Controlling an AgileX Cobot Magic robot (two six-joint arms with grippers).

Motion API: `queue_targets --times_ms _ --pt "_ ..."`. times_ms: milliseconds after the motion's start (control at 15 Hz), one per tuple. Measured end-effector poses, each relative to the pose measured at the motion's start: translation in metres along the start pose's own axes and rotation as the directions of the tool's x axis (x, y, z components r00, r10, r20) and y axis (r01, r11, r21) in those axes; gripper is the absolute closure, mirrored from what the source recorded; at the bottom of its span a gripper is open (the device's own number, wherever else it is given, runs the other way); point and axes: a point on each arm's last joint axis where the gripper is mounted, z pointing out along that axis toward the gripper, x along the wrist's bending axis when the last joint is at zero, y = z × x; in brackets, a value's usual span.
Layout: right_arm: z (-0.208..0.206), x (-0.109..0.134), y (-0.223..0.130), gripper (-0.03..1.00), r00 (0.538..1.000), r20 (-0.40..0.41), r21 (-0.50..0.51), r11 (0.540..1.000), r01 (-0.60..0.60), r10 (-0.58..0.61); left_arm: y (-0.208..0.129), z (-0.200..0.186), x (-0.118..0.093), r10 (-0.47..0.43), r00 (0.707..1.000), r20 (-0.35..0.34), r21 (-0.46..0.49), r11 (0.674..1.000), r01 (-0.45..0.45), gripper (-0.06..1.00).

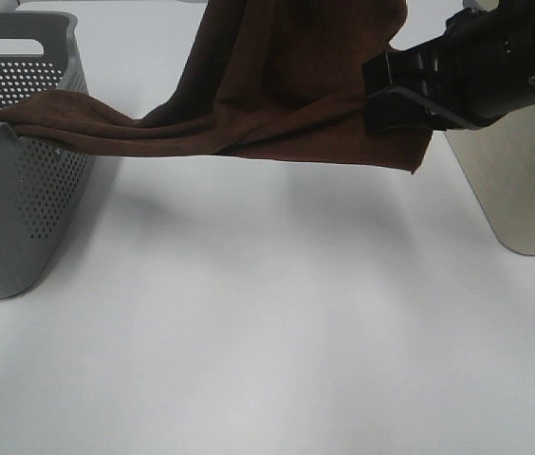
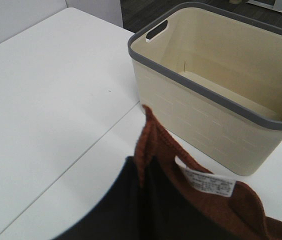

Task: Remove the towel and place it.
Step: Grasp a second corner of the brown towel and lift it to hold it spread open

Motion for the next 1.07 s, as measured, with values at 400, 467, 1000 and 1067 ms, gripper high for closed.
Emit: queue_targets --times_ms 400,467,1000,1067 --pt "-0.051 -0.008 0.062 0.97 0.951 0.295 0.112 0.992 0.061 -0.092 0.024 -0.004 0.010 0.007 0.994 -0.110 -0.259 0.965 -0.035 0.94" --pt "-0.059 -0.010 0.070 0.97 0.936 0.336 0.143 0.988 0.060 -0.105 0.027 -0.005 0.010 0.004 0.993 -0.121 -0.291 0.956 -0.039 0.94" --pt "-0.132 -0.002 0.128 0.97 0.860 0.497 0.064 0.993 0.094 -0.114 0.032 -0.038 0.015 0.018 0.973 -0.230 -0.207 0.976 -0.067 0.94" --pt "-0.124 -0.003 0.131 0.97 0.862 0.493 0.062 0.993 0.099 -0.117 0.023 -0.032 0.026 -0.039 0.962 -0.271 -0.160 0.987 -0.005 0.94"
